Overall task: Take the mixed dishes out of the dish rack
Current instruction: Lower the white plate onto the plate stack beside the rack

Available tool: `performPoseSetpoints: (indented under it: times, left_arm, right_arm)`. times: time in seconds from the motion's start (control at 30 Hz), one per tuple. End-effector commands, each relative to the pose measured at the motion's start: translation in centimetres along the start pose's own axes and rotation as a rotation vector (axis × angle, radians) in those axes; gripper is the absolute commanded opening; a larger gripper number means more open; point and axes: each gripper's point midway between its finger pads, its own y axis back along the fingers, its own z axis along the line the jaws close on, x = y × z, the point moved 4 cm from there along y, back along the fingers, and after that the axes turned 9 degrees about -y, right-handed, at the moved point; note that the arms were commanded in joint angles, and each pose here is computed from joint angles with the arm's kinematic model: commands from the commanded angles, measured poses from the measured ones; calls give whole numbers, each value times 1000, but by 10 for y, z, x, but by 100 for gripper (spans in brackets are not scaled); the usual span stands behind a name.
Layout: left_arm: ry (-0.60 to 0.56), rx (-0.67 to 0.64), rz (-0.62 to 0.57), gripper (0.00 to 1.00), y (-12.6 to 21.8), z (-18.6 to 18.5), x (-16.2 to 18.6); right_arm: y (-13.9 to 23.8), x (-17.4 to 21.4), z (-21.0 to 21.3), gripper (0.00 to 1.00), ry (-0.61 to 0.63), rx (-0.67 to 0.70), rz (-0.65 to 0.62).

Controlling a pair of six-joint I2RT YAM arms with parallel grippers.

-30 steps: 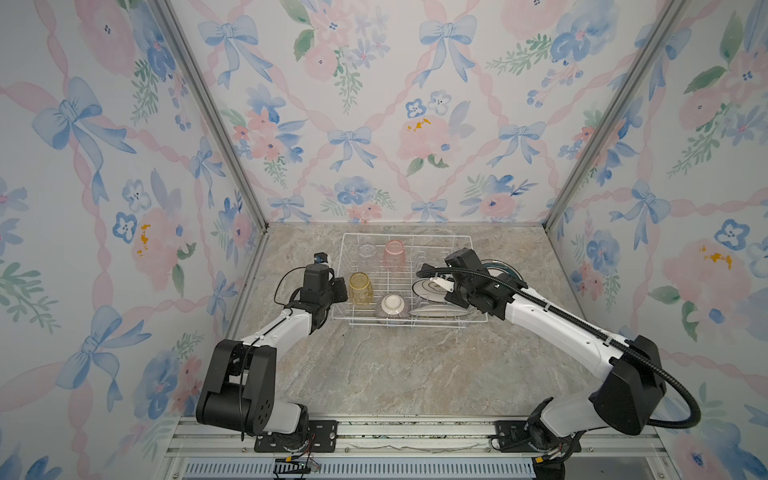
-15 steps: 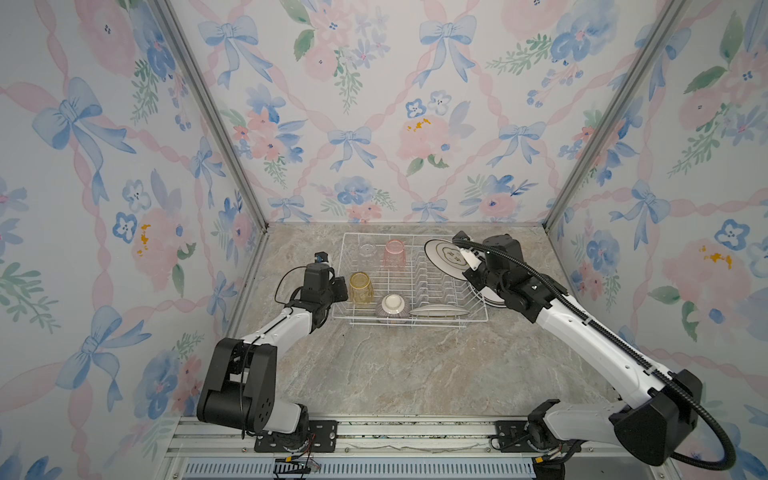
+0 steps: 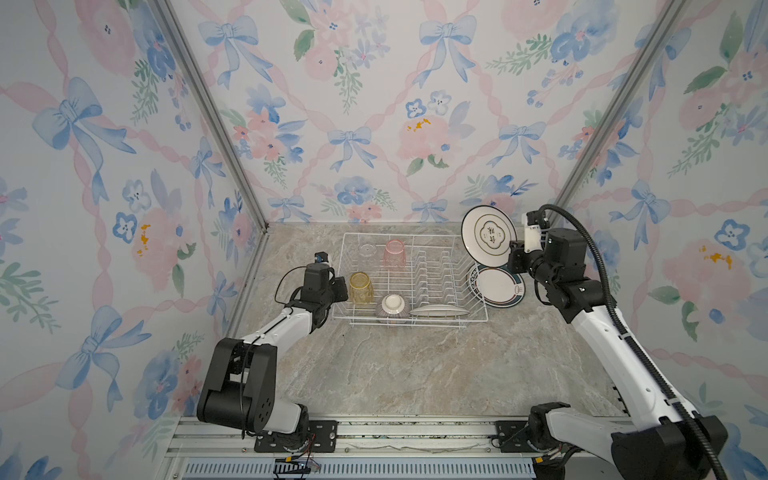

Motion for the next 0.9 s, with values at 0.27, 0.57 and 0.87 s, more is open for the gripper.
performPoseSetpoints:
  times: [0.27,0.57,0.87]
  left_arm:
    - [-15,3,142,0,-9,1,35]
    - [-15,2,144,0,-10,1,36]
    - [-17,-1,143,0,-8,1,37]
  right_arm:
    - [1,26,-97,0,-652,-21,-84]
    - [-22,85,-132,0,-884,-11,20]
    - [-61,125,-137,0,-1020,-80,152]
